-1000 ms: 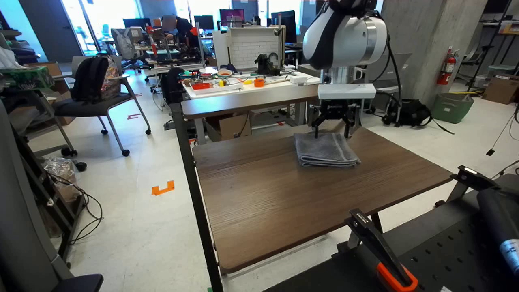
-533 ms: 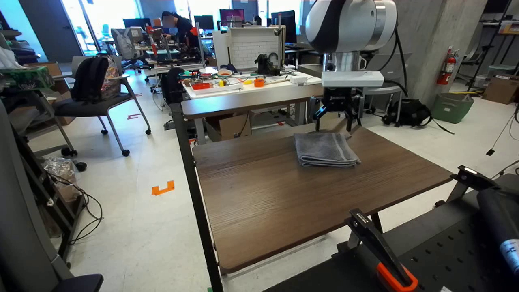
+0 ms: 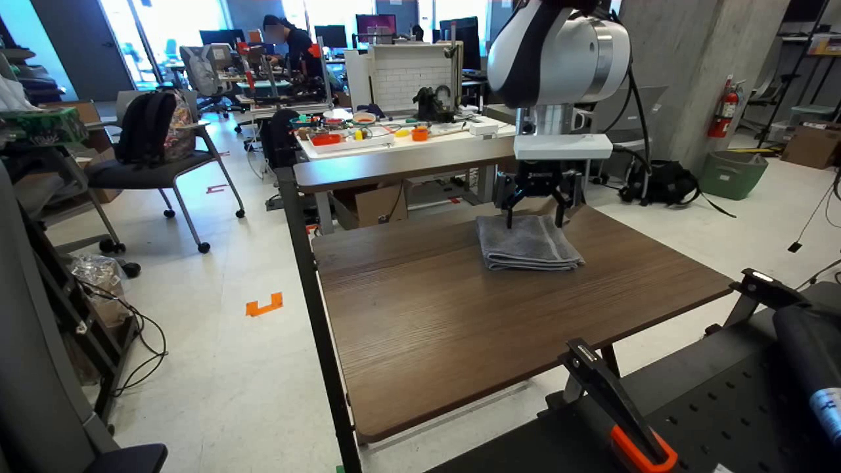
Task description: Move the grey towel to the right then push it to the left
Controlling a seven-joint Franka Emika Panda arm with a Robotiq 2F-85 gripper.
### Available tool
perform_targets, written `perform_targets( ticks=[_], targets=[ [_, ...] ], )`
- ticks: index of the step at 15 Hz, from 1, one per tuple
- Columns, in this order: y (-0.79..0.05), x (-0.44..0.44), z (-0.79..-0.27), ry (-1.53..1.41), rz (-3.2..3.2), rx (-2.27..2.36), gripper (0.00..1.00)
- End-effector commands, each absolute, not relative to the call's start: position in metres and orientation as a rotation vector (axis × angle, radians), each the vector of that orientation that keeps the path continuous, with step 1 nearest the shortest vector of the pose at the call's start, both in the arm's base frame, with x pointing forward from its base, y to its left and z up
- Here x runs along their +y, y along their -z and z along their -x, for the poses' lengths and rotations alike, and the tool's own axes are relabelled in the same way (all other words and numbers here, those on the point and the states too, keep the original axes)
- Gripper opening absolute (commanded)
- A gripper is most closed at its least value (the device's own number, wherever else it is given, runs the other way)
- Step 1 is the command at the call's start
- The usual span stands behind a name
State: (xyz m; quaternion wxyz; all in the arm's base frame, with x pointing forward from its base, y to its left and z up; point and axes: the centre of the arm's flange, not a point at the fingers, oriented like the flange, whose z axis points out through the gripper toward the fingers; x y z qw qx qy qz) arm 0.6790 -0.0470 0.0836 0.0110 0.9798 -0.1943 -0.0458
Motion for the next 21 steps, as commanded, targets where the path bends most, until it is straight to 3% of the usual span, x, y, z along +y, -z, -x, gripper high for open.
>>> perform_targets(
  ticks=[1,21],
  targets=[
    [-0.065,-0.048,-0.695,0.153,-3.018,-0.602,1.00],
    [-0.032,0.017,-0.712,0.271,-2.831,-0.360,1.00]
  ],
)
